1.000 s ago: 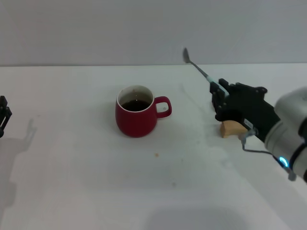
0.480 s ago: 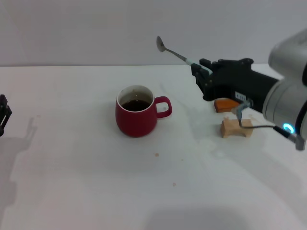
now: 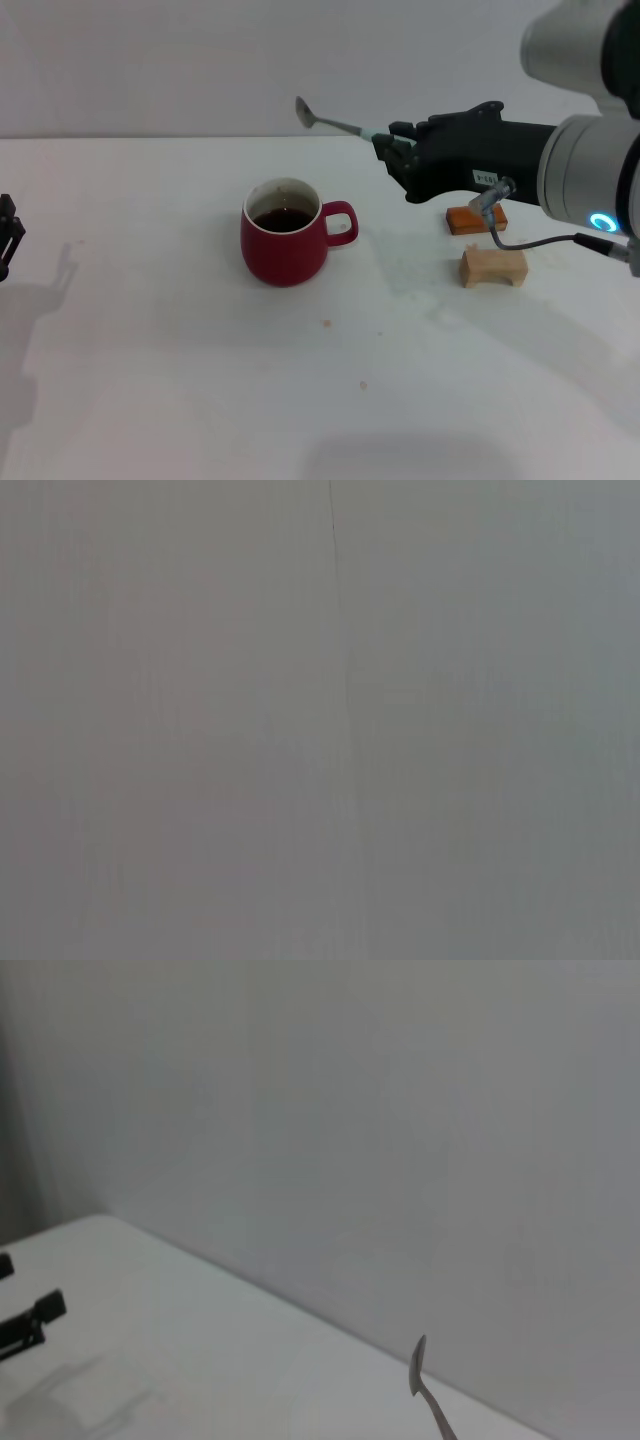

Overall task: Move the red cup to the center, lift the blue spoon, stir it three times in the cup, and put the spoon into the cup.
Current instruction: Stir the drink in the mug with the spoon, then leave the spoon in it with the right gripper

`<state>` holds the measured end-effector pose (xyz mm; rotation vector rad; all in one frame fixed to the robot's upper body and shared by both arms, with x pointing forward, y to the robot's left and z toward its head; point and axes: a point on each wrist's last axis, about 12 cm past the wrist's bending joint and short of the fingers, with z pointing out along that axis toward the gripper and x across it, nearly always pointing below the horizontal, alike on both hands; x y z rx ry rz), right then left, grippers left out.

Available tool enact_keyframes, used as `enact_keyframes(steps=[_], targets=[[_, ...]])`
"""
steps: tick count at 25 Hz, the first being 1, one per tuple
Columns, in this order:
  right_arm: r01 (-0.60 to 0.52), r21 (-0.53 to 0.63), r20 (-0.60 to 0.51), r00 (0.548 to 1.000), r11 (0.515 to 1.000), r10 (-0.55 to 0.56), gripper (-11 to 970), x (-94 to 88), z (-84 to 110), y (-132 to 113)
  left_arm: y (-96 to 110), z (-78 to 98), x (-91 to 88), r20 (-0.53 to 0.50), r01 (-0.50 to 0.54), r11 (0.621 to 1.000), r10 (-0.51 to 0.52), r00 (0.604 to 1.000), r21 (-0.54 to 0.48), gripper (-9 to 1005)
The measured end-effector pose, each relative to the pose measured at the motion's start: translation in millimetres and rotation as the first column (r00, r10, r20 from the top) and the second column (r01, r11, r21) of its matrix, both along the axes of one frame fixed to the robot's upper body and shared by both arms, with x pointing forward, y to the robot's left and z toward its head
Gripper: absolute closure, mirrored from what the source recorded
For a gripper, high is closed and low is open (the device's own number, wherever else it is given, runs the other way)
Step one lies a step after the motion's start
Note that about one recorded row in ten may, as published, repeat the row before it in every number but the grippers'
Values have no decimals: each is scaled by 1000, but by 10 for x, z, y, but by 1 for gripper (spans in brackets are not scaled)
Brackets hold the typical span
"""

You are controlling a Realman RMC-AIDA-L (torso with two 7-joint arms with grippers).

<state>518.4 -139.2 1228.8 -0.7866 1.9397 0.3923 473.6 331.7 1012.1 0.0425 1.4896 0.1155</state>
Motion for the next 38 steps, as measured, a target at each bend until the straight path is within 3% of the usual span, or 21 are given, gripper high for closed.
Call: enact_keyframes(steps=[17,27,38], targets=[[-71,-197,-79,995,978,56,833,125,384,115,-4,4,15,0,1,1000,-1,1000,-1,141],[-90,-321,-118,991,943,55,834,223,413,213,2,-4,8,-4,0,1000,0,1000,0,142],[-119,-356,-152,986,927,69,834,316,428,316,15,-16,-5,-11,-3,1000,3,1000,4,142]])
